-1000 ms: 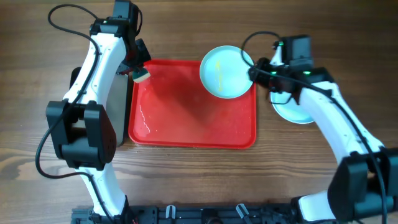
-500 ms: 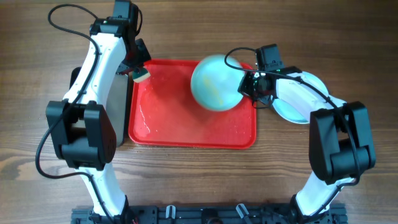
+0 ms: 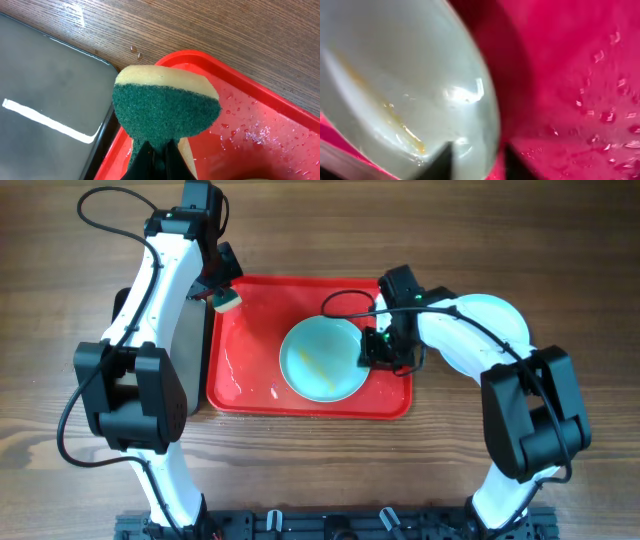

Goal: Clean dirty plates on tray and stack at the side
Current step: 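Move the right gripper to the remaining light-blue plate and grasp its rim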

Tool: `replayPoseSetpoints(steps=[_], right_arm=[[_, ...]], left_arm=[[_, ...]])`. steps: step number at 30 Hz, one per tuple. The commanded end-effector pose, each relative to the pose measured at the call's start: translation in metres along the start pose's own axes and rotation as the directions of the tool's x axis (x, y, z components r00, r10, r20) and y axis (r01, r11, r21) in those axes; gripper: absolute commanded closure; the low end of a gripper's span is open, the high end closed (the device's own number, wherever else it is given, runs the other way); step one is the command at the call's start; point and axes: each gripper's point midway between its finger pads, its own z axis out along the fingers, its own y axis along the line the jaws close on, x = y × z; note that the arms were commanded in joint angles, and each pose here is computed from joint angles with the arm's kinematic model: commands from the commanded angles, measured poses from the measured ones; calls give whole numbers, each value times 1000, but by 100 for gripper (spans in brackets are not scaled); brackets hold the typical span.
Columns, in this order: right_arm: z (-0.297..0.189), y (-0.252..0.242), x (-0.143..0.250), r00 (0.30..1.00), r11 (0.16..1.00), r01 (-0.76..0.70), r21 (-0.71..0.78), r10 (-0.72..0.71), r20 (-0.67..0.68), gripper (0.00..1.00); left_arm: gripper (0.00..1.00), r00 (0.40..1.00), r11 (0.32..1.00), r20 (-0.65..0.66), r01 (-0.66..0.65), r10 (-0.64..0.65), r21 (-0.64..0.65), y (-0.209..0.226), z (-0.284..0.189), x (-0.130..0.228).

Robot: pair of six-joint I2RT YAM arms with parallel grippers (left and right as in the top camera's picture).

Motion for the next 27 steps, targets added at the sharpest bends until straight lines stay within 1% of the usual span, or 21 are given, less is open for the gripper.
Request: replayPoseSetpoints(steps=[1, 3, 6, 10, 12, 14, 16, 17, 18, 19, 20, 22, 23, 24, 25, 27], right_arm=[[-33, 7, -41, 970, 982, 172, 84, -183, 157, 49], [-36, 11, -61, 936, 963, 246, 107, -265, 232, 49], [-27, 14, -79, 889, 929, 348, 130, -370, 269, 54], [0, 2, -76, 897, 919, 370, 138, -391, 203, 57], [13, -5, -72, 909, 922, 361, 137, -381, 168, 61], [15, -8, -67, 915, 924, 357, 136, -375, 147, 67], [16, -8, -64, 919, 926, 353, 136, -370, 135, 81], [16, -9, -62, 926, 932, 337, 135, -354, 128, 90], [16, -11, -61, 937, 941, 310, 135, -326, 124, 96], [13, -10, -60, 955, 958, 256, 131, -272, 122, 96], [6, -7, -60, 976, 978, 168, 120, -182, 122, 96], [-3, 4, -63, 992, 998, 13, 65, -21, 128, 96], [-7, 12, -65, 987, 995, -100, 16, 98, 130, 96], [-7, 19, -66, 975, 983, -180, -28, 182, 127, 96], [-7, 25, -70, 962, 971, -230, -69, 237, 132, 96], [-2, 23, -77, 925, 944, -325, -54, 329, 189, 96]], left_arm=[[96, 1000, 1000, 8, -12, 12, 10, -3, -2, -3], [96, 1000, 1000, 8, -12, 12, 10, -3, -2, -3], [96, 1000, 1000, 8, -12, 12, 10, -3, -2, -3], [96, 1000, 1000, 8, -12, 12, 10, -3, -2, -3], [96, 1000, 1000, 8, -12, 12, 10, -3, -2, -3], [96, 1000, 1000, 8, -12, 12, 11, -3, -2, -3], [96, 1000, 1000, 8, -12, 12, 11, -3, -2, -3], [96, 1000, 1000, 8, -12, 12, 11, -3, -2, -3], [96, 1000, 1000, 8, -12, 12, 10, -3, -2, -3], [96, 1000, 1000, 8, -12, 12, 11, -3, -2, -3], [96, 1000, 1000, 9, -12, 12, 11, -3, -2, -3], [96, 1000, 1000, 13, -12, 11, 14, -4, -2, -4], [96, 1000, 1000, 17, -11, 11, 16, -4, -2, -5], [96, 1000, 1000, 18, -11, 11, 17, -5, -2, -5], [96, 1000, 1000, 18, -12, 12, 17, -5, -2, -5], [96, 1000, 1000, 14, -14, 14, 24, -7, -2, -4]])
